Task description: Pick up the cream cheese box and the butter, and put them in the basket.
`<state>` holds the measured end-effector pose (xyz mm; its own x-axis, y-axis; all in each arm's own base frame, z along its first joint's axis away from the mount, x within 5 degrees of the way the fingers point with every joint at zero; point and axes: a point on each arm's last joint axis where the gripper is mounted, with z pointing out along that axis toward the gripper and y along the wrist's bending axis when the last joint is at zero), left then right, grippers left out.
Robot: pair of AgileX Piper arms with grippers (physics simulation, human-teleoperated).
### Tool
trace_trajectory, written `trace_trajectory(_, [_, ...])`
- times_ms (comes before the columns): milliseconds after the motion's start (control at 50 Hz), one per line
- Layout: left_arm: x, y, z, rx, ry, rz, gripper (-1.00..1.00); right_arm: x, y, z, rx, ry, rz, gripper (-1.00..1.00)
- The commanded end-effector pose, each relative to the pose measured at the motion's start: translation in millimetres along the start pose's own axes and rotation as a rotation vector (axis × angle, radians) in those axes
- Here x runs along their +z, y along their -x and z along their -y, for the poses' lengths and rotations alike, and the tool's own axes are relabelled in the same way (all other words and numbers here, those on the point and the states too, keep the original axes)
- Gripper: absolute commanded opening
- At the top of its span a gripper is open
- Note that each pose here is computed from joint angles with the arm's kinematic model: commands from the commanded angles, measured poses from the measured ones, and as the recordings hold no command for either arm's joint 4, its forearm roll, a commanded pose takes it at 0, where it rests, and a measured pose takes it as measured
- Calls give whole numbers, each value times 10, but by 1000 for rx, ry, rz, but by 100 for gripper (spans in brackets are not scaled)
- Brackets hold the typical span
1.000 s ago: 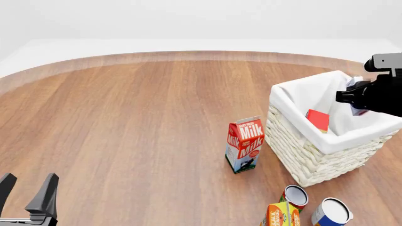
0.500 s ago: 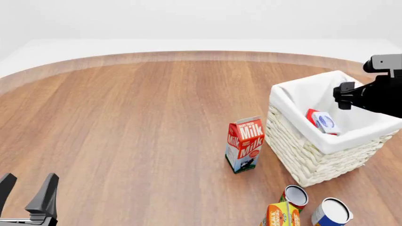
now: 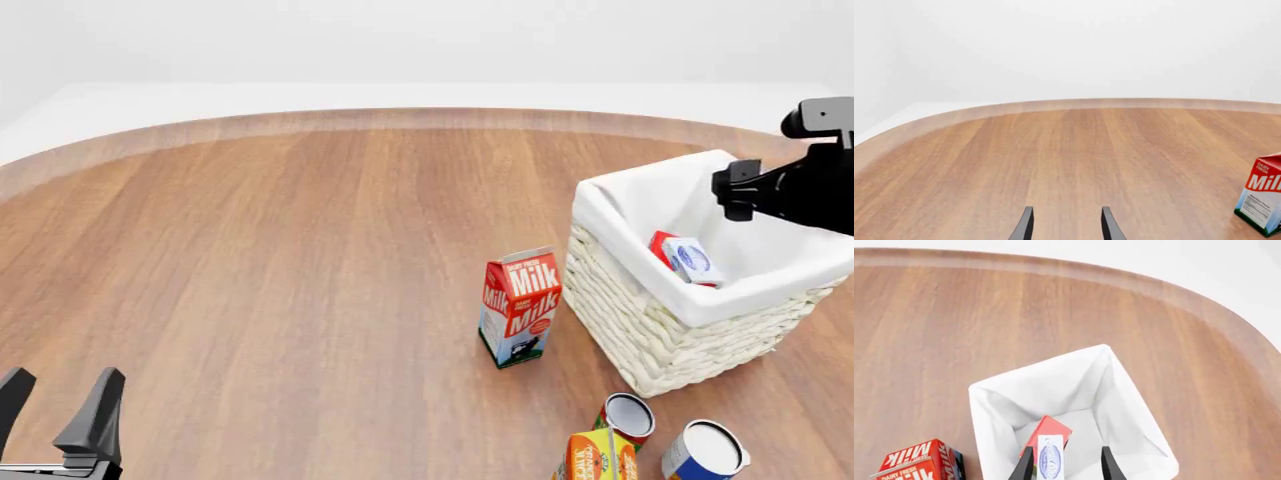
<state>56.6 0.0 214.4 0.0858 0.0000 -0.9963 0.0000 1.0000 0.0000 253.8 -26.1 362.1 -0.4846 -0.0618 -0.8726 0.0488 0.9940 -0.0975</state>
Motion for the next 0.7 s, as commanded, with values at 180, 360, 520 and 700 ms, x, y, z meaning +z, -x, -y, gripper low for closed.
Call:
trace_trajectory(180, [0,0,0,0,0,0,100,-389,210,-149,-43,58,79,100])
trace_trajectory(360, [0,0,0,0,0,0,100,-573,281,-242,-86,99,110,100])
trace_trajectory(520, [0,0,0,0,0,0,100,-795,355,-297,-119,131,147,100])
trace_trajectory(700, [0,0,0,0,0,0,100,-1230,461,-433,-207,224,240,100])
